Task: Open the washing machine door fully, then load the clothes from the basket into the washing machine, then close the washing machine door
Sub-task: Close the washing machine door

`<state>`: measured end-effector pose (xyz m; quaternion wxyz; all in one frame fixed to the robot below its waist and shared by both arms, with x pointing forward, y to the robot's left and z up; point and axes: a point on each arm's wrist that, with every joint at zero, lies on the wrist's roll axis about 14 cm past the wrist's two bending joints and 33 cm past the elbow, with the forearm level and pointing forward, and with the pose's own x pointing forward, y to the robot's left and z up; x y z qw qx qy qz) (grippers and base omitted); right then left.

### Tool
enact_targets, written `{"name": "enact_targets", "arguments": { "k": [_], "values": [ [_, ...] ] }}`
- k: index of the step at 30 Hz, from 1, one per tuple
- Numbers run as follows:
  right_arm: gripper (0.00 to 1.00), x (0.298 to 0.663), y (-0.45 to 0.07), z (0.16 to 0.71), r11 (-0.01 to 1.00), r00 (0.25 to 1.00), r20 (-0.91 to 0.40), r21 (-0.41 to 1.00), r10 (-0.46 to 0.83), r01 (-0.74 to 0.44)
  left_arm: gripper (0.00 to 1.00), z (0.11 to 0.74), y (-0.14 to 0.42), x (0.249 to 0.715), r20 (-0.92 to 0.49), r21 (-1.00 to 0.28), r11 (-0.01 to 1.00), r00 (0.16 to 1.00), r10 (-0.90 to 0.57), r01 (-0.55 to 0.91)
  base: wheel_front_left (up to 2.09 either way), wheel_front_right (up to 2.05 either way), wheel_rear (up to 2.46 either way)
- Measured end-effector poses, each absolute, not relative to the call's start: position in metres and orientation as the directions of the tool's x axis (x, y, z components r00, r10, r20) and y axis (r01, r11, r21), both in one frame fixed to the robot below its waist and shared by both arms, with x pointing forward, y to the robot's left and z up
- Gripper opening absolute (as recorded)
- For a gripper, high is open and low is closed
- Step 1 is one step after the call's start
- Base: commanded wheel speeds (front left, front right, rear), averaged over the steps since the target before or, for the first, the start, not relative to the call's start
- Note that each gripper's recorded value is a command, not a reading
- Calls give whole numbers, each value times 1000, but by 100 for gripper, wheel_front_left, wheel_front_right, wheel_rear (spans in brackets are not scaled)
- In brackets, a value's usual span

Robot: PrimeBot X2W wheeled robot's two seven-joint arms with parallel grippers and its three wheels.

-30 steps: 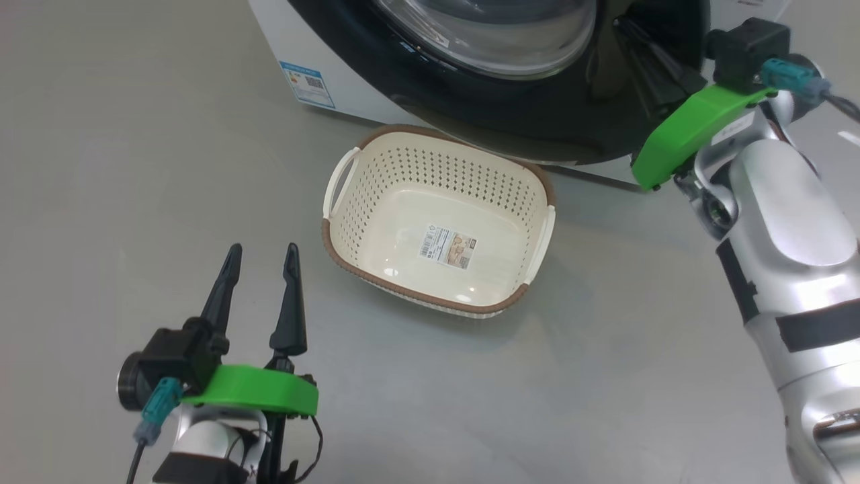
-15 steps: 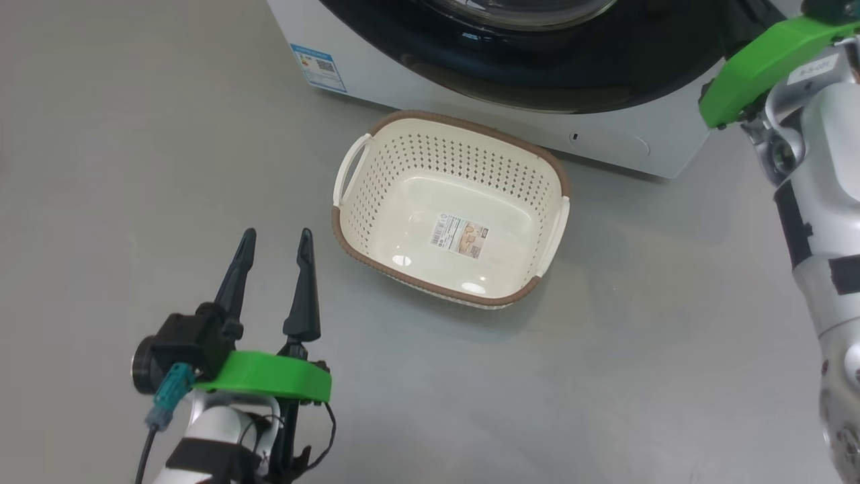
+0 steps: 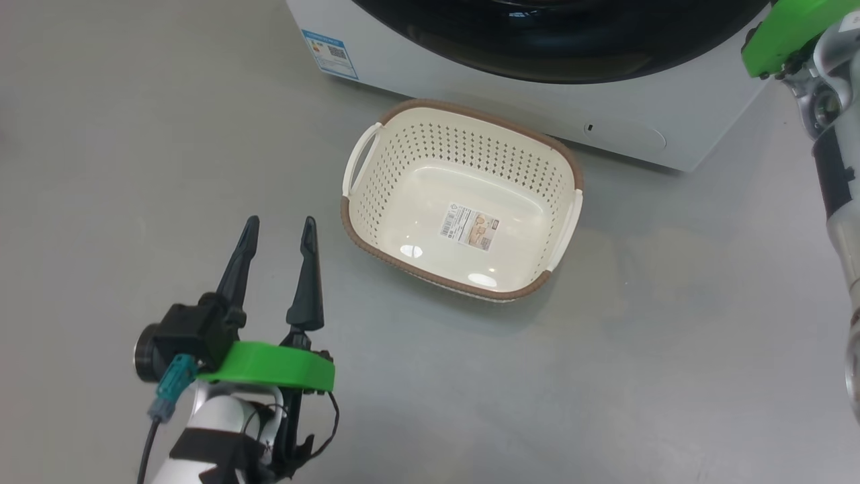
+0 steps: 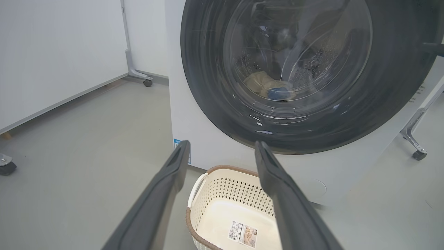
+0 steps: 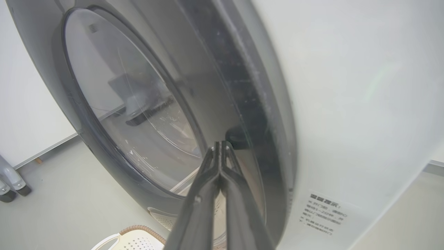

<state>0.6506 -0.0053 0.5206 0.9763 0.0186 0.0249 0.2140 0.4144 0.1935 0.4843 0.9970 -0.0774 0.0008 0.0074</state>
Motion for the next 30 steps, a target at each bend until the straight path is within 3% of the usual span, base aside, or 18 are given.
{"name": "enact_targets", "arguments": {
  "k": [16,30],
  "values": [
    [0,632,6,530,888,887,-17,-2,461,-461,100,489,187,420,18,-174,985,1000,-2,5,0,0,0],
    [0,554,-27,530,892,892,79,51,446,-450,100,495,165,417,38,-181,981,997,-64,70,0,0,0]
  ]
}}
